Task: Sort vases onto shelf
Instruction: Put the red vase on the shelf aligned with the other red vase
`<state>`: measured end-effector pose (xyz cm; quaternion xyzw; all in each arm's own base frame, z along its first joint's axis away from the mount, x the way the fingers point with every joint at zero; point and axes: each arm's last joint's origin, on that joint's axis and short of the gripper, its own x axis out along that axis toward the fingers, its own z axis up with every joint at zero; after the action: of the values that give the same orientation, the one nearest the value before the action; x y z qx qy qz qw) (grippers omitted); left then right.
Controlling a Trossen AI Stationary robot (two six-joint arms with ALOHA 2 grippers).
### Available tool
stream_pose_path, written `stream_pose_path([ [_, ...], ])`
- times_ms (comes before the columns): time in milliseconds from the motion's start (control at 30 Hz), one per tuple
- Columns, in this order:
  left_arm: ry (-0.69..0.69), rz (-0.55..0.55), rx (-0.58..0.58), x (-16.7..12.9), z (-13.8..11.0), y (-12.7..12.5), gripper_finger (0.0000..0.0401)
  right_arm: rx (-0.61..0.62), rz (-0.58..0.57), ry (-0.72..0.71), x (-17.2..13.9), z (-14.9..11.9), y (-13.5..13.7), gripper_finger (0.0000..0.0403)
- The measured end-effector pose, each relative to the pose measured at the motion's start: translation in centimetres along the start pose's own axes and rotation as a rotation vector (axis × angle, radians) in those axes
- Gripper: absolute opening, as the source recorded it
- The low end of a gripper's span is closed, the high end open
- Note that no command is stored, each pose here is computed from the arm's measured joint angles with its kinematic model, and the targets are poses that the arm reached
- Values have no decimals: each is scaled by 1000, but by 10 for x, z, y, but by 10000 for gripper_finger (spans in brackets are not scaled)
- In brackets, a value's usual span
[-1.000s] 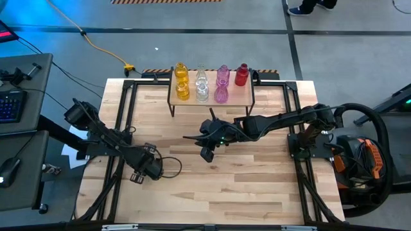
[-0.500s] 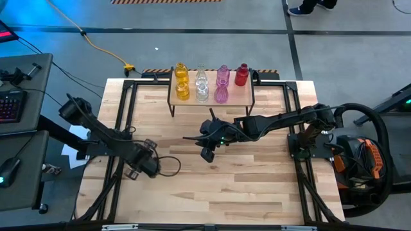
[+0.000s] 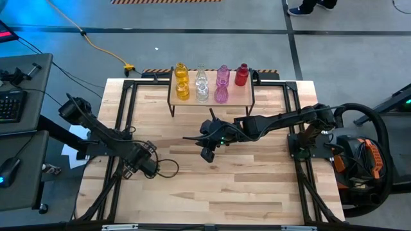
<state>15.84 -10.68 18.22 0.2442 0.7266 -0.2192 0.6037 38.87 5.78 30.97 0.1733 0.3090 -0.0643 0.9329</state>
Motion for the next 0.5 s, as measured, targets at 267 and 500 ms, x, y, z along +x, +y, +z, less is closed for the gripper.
stream_pose_path([
  [267, 43, -13, 93, 8, 6, 0, 186, 4, 0, 1, 0, 0, 0, 71],
  [500, 106, -27, 122, 20, 14, 0, 186, 3, -1, 3, 0, 0, 0, 71],
])
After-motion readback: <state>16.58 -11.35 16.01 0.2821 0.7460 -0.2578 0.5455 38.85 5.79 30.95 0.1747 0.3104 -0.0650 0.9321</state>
